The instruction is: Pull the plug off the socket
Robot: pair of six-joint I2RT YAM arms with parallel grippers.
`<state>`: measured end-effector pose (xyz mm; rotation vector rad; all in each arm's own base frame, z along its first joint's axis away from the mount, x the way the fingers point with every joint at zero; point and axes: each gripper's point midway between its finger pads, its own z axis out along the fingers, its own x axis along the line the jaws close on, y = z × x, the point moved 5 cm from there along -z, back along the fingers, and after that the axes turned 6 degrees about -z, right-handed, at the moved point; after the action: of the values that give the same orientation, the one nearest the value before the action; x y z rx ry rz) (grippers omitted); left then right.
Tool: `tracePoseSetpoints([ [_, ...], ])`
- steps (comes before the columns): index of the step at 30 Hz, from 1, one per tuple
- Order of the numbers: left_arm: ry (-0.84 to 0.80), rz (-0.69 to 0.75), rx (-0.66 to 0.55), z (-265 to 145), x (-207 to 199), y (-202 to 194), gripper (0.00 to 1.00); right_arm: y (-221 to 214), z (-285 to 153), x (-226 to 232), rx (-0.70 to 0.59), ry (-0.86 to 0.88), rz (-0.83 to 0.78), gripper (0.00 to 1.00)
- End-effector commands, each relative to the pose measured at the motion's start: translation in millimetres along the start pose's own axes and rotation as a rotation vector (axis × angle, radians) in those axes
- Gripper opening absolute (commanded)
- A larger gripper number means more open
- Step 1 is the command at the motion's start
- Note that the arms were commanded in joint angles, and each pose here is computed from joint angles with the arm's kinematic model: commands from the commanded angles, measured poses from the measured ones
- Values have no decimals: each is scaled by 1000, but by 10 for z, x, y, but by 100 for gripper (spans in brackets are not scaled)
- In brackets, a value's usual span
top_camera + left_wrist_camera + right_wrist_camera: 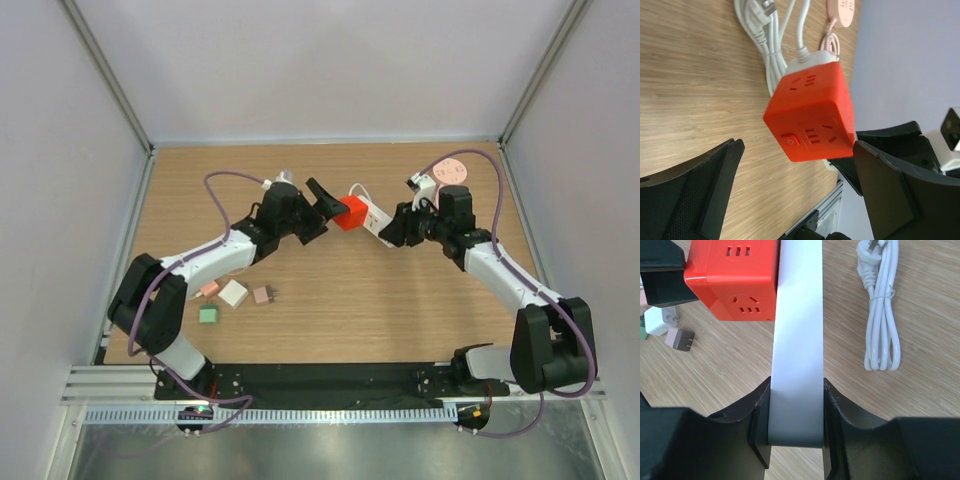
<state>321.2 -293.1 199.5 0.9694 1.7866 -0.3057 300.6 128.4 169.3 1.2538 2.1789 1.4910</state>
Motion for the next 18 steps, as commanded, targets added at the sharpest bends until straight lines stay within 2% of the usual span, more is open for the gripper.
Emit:
tracePoseSetpoints([
  [1,-1,-26,-1,61,-100,14,100,397,-66,124,-167,72,-106,1],
  [11,-36,-130,37,303,-238,-147,100,374,-26,155,-164,114,-83,1],
  [15,-65,-199,50,372,-300,-182,100,368,-15,104,-159,74,-68,1],
  [18,-103,-248,39,356,-374,-157,96,357,6,53,-151,31,-60,1],
])
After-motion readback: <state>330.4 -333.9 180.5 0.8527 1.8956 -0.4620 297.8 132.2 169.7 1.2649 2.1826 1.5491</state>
